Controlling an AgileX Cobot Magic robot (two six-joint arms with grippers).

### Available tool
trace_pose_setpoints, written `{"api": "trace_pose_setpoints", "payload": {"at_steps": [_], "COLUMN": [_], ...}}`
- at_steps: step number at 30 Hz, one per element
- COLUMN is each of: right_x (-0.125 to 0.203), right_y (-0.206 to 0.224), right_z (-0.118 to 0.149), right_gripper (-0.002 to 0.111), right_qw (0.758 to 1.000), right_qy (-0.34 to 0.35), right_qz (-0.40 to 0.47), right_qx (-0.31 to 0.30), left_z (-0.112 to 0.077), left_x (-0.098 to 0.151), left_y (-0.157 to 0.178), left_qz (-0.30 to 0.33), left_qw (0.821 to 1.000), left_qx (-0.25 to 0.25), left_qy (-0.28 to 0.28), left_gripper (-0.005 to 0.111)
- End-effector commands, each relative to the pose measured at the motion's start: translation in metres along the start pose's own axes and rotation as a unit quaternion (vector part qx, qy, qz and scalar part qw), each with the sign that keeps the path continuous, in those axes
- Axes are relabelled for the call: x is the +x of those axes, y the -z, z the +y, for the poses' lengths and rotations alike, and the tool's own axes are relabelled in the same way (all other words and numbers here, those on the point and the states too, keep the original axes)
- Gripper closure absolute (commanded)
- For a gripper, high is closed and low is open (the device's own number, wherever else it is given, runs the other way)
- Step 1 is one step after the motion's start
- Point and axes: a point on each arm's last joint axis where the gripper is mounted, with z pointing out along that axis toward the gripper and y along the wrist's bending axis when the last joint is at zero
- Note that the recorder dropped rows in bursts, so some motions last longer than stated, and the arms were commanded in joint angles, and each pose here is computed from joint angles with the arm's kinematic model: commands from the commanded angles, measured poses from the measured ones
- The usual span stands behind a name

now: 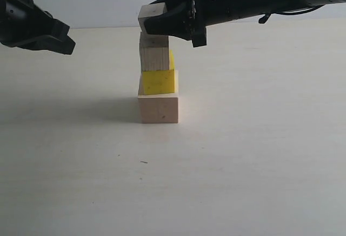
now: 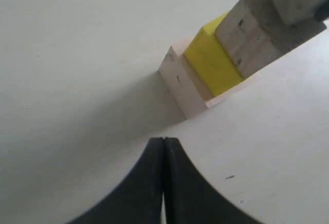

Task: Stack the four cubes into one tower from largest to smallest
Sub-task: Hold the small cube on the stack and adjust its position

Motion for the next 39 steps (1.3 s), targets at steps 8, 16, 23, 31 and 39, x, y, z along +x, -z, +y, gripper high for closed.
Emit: {"api": "trace_pose_setpoints", "payload": {"at_steps": [8,16,23,31,39], "right_x": [-0.0041,-0.0041,-0.0033,-0.0015,-0.0037], "right_y": [0.0001,0.0001,0.0001,0.0001,0.0001], "right_z": [0.0009,0.0009,0.0014,0.0023,0.0011], "right_gripper": [0.108,0.108,0.105,0.064,0.044], "right_qw": [1.000,1.000,1.000,1.000,1.000], "right_qy": [-0.001,-0.010,-0.020,-0.016,-0.021], "right_qz": [-0.002,-0.002,0.003,0.013,0.000], "right_qx": [-0.005,-0.005,-0.007,-0.012,-0.006], "left_z": [-0.0005,-0.0005,-0.0005,-0.0005,-0.0005], "left_x": [-0.0001,-0.0001,-0.0001,-0.0001,-0.0001], "left_y": [0.0022,0.0022,0.0022,0.0022,0.0022], "left_qz": [-0.004,-0.004,-0.004,-0.004,-0.004], "left_qw": [1.000,1.000,1.000,1.000,1.000], "left_qx": [-0.002,-0.002,-0.002,-0.002,-0.002], "left_qy": [-0.003,-0.003,-0.003,-0.003,-0.003], "left_gripper": [0.107,0.107,0.107,0.107,0.107]}}
